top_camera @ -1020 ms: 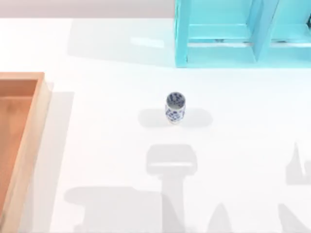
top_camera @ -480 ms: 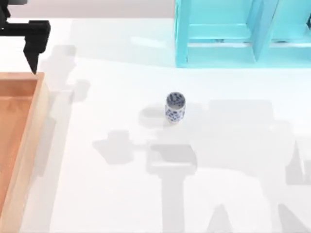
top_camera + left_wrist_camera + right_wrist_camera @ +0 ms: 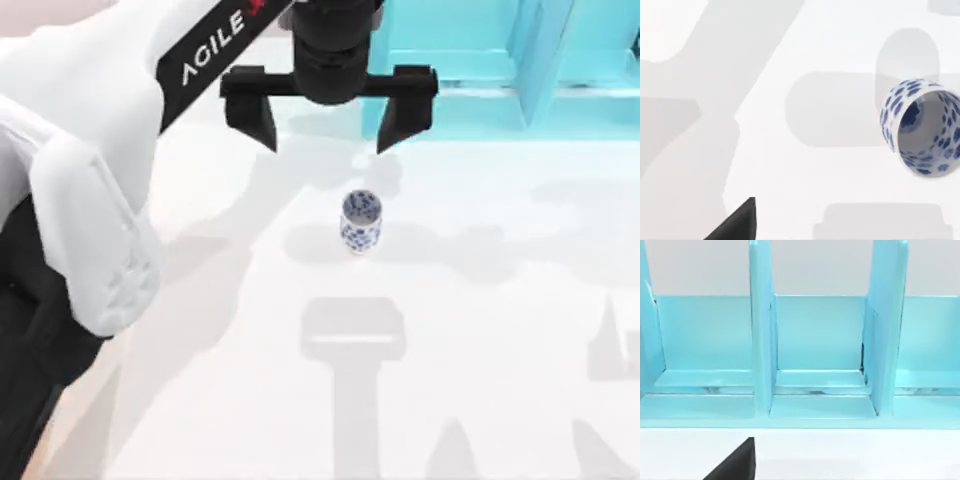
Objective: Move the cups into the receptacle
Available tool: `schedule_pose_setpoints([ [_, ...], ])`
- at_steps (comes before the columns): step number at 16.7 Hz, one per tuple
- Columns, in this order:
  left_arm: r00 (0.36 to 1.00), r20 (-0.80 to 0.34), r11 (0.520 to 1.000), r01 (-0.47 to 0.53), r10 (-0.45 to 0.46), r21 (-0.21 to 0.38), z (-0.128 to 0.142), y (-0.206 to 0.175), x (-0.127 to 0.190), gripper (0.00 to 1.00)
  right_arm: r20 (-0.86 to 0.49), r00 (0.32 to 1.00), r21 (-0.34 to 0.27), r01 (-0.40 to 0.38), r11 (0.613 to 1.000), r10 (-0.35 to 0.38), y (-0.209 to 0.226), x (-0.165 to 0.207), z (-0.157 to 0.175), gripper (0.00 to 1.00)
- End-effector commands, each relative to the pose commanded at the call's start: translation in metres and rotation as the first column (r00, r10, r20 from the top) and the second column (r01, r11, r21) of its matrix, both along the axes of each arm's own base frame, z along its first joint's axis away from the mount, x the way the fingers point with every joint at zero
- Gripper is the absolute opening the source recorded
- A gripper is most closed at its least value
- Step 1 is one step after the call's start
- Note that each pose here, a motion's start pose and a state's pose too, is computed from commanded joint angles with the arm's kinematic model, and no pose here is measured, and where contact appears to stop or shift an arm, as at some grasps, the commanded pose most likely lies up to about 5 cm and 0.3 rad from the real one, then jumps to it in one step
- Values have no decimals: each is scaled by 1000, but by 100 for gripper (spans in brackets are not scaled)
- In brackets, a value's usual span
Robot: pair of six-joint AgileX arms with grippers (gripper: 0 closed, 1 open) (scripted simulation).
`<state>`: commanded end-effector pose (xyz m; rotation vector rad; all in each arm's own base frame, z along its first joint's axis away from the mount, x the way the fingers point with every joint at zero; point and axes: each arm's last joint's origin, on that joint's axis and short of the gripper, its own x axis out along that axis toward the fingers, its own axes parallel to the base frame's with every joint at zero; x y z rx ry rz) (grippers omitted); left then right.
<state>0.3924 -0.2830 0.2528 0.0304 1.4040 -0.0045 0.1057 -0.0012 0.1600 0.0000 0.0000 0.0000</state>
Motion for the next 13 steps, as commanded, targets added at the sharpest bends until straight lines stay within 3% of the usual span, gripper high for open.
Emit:
schedule_pose_setpoints([
  [4, 999, 32, 1000, -1, 1, -19, -19, -50, -19, 100, 0, 1000, 0, 0, 1000, 0, 0, 0, 0, 100],
  [10, 1000, 29, 1000, -1, 1, -18, -23, -50, -18, 100, 0, 1000, 0, 0, 1000, 0, 0, 0, 0, 100],
  [13, 999, 33, 1000, -1, 1, -20, -43, -52, -11, 100, 0, 1000, 0, 0, 1000, 0, 0, 0, 0, 100],
])
